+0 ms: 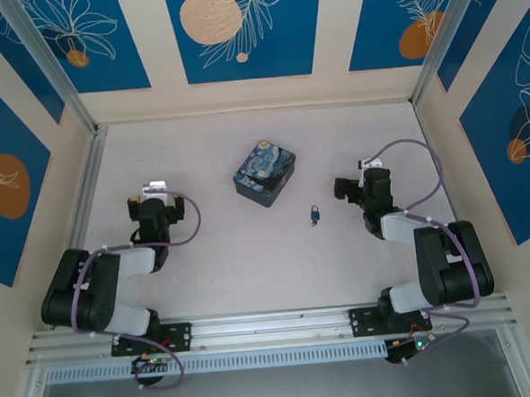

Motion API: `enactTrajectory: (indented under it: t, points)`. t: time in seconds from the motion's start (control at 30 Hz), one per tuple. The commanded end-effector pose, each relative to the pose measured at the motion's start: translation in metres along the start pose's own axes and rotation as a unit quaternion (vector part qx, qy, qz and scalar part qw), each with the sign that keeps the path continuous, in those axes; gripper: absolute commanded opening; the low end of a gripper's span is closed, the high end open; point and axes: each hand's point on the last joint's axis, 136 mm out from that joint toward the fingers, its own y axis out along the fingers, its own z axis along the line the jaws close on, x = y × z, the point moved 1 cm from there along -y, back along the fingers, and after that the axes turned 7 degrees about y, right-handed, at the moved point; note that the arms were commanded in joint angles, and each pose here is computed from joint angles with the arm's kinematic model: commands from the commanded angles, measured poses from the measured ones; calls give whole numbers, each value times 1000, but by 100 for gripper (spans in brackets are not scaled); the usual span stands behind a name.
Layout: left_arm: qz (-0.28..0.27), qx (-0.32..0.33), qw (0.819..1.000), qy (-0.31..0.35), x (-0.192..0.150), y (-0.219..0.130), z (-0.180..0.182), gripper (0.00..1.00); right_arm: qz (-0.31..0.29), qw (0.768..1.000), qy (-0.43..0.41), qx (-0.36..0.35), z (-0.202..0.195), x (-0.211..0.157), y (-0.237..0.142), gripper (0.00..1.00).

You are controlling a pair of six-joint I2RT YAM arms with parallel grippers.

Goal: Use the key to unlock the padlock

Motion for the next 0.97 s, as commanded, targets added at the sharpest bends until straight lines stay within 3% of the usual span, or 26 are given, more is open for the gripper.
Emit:
enactTrajectory:
  t: [0.0, 0.1, 0.17, 0.27, 0.93]
  points:
    - [-30, -33, 999, -9, 5, 5, -6, 100, -87, 994, -23, 54, 8, 19, -5, 99]
    - [-33, -37, 999, -9, 1, 10, -9, 100, -117, 990, -19, 70, 7, 13, 0, 100]
    - [-14, -50, 999, -8, -1, 15, -11, 100, -70, 994, -23, 81, 11, 9, 7, 99]
    - [-3, -76, 997, -24, -3, 20, -10, 100, -56, 993, -1, 101, 7, 11, 10, 99]
    - [-6, -79, 997, -27, -3, 19, -9, 100, -61, 993, -8, 103, 9, 11, 8, 99]
